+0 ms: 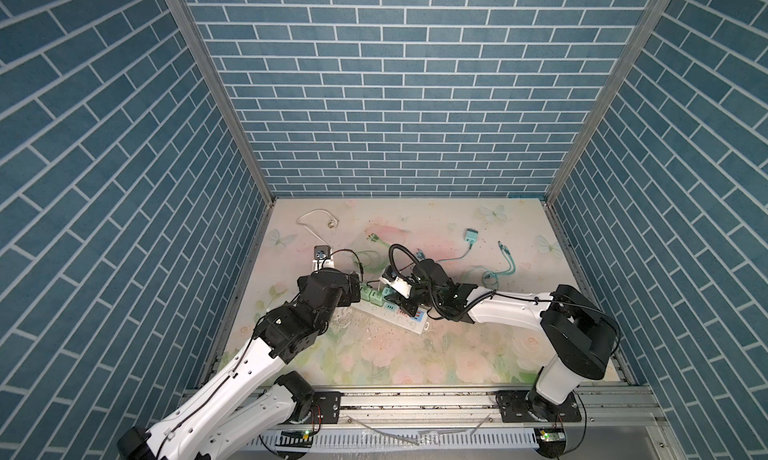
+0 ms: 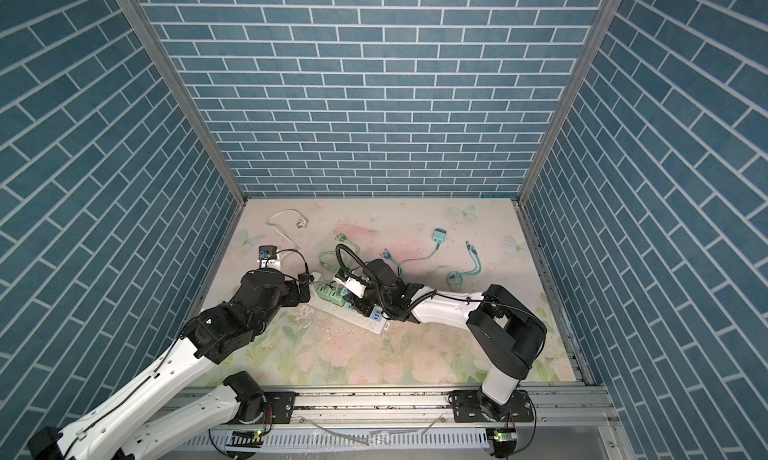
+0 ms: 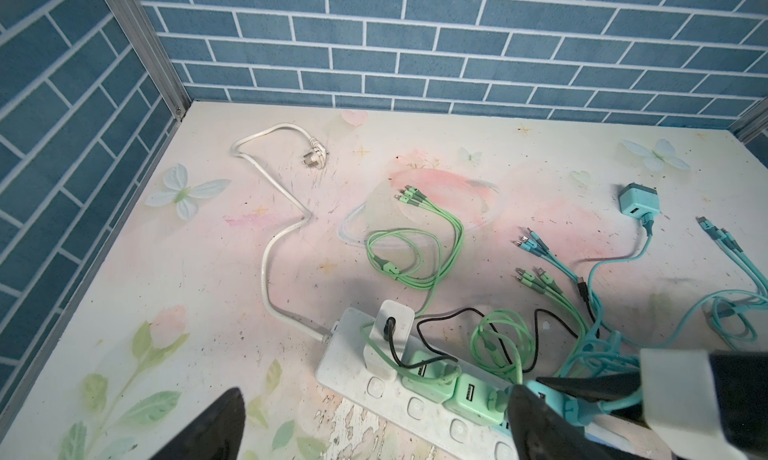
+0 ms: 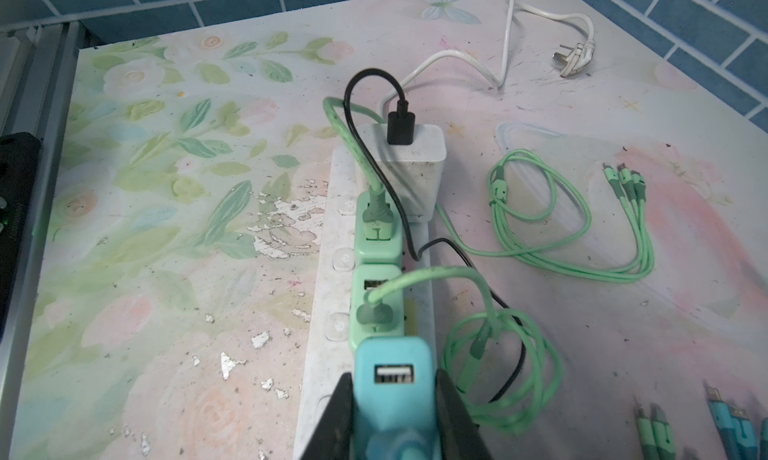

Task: Insert the plug
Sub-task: 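Lower the teal charger toward the strip socket beside the green chargers, right gripper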

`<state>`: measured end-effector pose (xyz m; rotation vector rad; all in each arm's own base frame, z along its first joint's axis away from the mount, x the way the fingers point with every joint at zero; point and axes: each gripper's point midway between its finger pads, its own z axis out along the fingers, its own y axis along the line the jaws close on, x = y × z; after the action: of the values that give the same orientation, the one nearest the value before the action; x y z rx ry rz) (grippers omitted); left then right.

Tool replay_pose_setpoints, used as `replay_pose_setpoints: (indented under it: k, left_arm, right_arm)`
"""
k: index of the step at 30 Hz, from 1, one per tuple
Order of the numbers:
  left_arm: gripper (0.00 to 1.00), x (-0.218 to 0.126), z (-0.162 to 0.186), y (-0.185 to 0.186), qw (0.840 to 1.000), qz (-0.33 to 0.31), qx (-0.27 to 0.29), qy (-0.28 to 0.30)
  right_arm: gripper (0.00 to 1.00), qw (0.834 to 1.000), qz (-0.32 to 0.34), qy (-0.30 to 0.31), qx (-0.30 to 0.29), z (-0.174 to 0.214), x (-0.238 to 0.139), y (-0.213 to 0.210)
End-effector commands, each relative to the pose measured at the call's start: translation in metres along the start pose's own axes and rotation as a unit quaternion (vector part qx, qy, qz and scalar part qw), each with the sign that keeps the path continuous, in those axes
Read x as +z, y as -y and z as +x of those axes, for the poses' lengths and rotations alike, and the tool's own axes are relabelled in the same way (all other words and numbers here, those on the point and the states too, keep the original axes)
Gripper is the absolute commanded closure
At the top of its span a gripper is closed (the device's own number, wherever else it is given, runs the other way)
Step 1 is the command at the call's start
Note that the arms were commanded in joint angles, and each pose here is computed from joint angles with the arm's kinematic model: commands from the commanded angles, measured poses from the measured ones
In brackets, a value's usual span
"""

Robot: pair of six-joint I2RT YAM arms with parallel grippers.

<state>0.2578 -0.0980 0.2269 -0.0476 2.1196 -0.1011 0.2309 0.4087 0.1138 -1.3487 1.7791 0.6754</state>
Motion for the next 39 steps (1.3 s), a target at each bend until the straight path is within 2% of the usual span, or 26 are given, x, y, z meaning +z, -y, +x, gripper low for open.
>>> replay_pose_setpoints:
  k: [1, 25, 39]
  left_arm:
    - [0.01, 0.001, -0.003, 0.002, 1.000, 0.004, -0.007, 0.004]
    - [0.01, 0.007, -0.005, 0.012, 1.000, 0.018, -0.008, 0.002]
    - [0.01, 0.009, -0.006, 0.016, 1.000, 0.026, -0.009, 0.001]
  right_arm:
    - [1.00, 1.000, -0.001, 0.015, 0.002, 0.002, 0.001, -0.004]
    - [1.00, 0.999, -0.015, 0.037, 0.007, 0.008, 0.005, -0.013]
    - [1.00, 1.000, -0.014, 0.027, 0.008, 0.020, 0.012, -0.014]
